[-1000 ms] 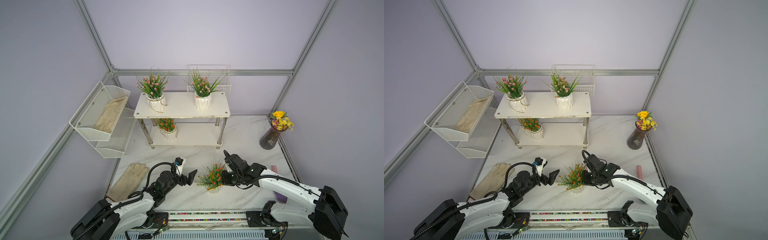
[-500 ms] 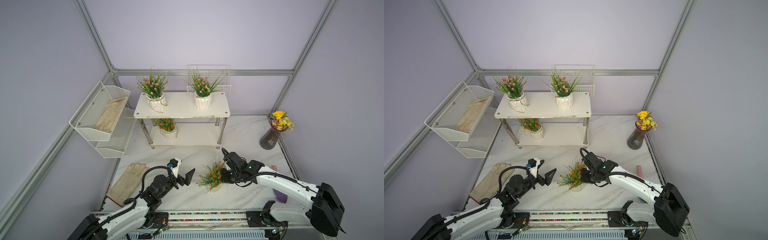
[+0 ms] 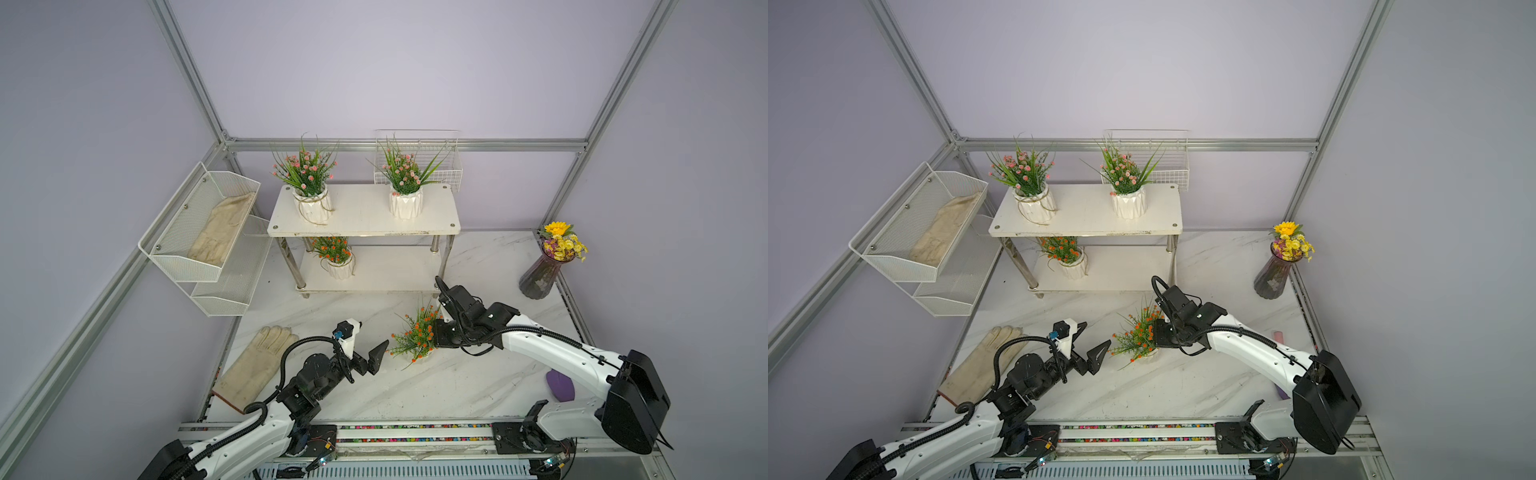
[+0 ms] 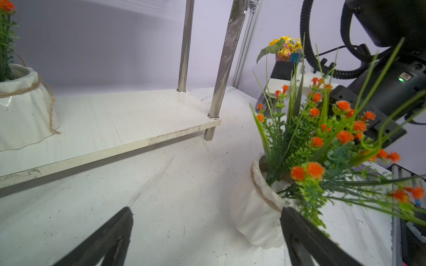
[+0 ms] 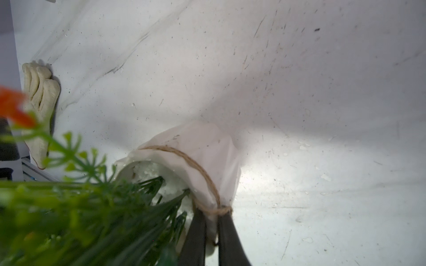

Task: Place the baby's breath potted plants on the rack by color
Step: Pick up the baby's breath potted plant from the center of the board, then place the baby's breath potted plant on the rack.

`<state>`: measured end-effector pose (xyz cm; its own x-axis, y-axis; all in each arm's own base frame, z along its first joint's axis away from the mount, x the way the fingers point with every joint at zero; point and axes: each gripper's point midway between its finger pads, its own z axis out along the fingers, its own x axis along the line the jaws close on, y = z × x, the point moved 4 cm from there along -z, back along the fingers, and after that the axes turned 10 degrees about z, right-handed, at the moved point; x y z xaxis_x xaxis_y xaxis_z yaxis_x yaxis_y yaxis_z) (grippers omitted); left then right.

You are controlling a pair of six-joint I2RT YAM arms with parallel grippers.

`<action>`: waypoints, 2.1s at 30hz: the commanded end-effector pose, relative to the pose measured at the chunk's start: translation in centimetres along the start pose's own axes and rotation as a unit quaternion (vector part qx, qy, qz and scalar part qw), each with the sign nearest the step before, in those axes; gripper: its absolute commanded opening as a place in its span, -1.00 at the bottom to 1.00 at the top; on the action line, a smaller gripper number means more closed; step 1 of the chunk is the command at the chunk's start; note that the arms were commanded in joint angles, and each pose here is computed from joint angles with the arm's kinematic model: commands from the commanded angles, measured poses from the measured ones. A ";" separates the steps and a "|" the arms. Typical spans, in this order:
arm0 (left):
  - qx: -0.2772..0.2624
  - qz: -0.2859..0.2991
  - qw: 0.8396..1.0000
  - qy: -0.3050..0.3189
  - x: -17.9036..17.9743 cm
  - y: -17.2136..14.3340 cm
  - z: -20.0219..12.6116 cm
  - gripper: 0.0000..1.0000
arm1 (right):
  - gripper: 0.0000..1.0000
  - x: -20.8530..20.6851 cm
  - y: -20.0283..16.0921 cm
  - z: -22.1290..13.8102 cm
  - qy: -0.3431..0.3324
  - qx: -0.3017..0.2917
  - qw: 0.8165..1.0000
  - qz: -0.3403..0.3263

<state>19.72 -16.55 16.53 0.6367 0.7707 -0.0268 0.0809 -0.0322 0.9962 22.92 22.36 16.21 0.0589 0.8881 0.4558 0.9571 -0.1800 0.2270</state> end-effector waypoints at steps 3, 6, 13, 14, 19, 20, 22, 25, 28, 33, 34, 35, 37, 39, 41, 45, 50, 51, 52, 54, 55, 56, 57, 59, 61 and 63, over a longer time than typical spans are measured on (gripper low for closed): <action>0.008 0.005 0.999 -0.043 -1.3 -0.5 0.5 1.00 | -0.81 2.4 2.9 -2.2 0.053 -0.038 0.998 -0.010; 0.015 0.014 0.997 -0.070 -2.2 -0.7 1.0 1.00 | -0.81 2.1 3.9 -1.9 0.049 -0.037 0.998 -0.005; 0.032 0.054 0.993 -0.104 -4.2 -0.6 2.6 1.00 | -0.82 2.9 4.8 -1.8 0.059 -0.033 0.998 -0.012; 0.032 0.059 0.992 -0.105 -4.3 -0.5 2.9 1.00 | -0.82 2.9 4.7 -1.7 0.059 -0.032 0.998 -0.013; 0.014 0.073 0.992 -0.103 -4.8 0.7 4.6 1.00 | -0.82 3.1 4.7 -1.6 0.065 -0.027 0.997 -0.015; 0.009 0.075 0.992 -0.102 -4.8 0.9 4.9 1.00 | -0.82 3.1 4.8 -1.6 0.066 -0.029 0.997 -0.015; -0.001 0.079 0.992 -0.103 -5.0 1.1 5.7 1.00 | -0.82 3.3 4.7 -1.6 0.070 -0.026 0.997 -0.018; -0.008 0.089 0.991 -0.102 -5.2 1.3 7.0 1.00 | -0.82 3.3 4.5 -1.7 0.074 -0.023 0.997 -0.019; -0.032 0.102 0.991 -0.084 -5.0 1.6 7.7 1.00 | -0.82 3.3 4.3 -1.6 0.075 -0.019 0.997 -0.020; -0.037 0.118 0.988 -0.094 -5.6 1.1 9.1 1.00 | -0.82 3.3 4.1 -1.8 0.080 -0.017 0.996 -0.021; -0.039 0.119 0.987 -0.100 -5.7 1.2 9.4 1.00 | -0.82 3.2 4.1 -1.8 0.079 -0.016 0.997 -0.021; -0.040 0.119 0.987 -0.103 -5.9 1.3 9.5 1.00 | -0.82 3.2 4.1 -1.8 0.079 -0.015 0.997 -0.020; -0.043 0.120 0.986 -0.109 -6.1 1.5 9.8 1.00 | -0.82 3.3 4.0 -1.8 0.081 -0.015 0.996 -0.022; -0.048 0.121 0.986 -0.108 -6.1 1.6 10.0 1.00 | -0.82 3.4 4.0 -1.7 0.083 -0.014 0.996 -0.022; -0.053 0.122 0.985 -0.109 -6.2 1.9 10.2 1.00 | -0.82 3.3 3.9 -1.6 0.084 -0.012 0.996 -0.022; -0.046 0.124 0.984 -0.120 -6.5 1.8 10.8 1.00 | -0.83 3.5 3.9 -1.6 0.088 -0.012 0.996 -0.024; -0.045 0.120 0.983 -0.130 -6.8 1.8 11.3 1.00 | -0.82 3.6 3.8 -1.6 0.089 -0.011 0.996 -0.027; -0.043 0.119 0.983 -0.133 -7.0 1.7 11.4 1.00 | -0.82 3.6 3.8 -1.7 0.090 -0.011 0.996 -0.027; -0.040 0.119 0.983 -0.137 -7.1 1.6 11.5 1.00 | -0.82 3.7 3.8 -1.7 0.091 -0.013 0.995 -0.027; -0.036 0.116 0.982 -0.142 -7.2 1.4 11.7 1.00 | -0.82 3.7 3.9 -1.8 0.091 -0.014 0.995 -0.028; -0.033 0.114 0.982 -0.145 -7.3 1.3 11.7 1.00 | -0.82 3.7 3.9 -1.8 0.091 -0.015 0.995 -0.029; -0.032 0.113 0.982 -0.147 -7.3 1.2 11.8 1.00 | -0.82 3.7 3.9 -1.9 0.092 -0.015 0.995 -0.029; -0.029 0.112 0.982 -0.149 -7.4 1.0 11.8 1.00 | -0.82 3.8 3.9 -2.0 0.092 -0.016 0.995 -0.029; -0.025 0.110 0.982 -0.151 -7.4 0.8 11.8 0.99 | -0.82 3.7 3.9 -2.0 0.092 -0.017 0.995 -0.030; -0.023 0.109 0.982 -0.153 -7.5 0.7 11.9 0.97 | -0.82 3.7 3.9 -2.0 0.091 -0.018 0.995 -0.030; -0.018 0.109 0.982 -0.156 -7.5 0.5 11.8 0.93 | -0.82 3.7 3.9 -2.1 0.092 -0.020 0.995 -0.029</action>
<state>24.13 -28.87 15.10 0.8191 0.5485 0.1679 -0.0797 -0.1812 0.9802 25.81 23.05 17.95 0.0142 0.8539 0.5203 0.9643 -0.1494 0.2188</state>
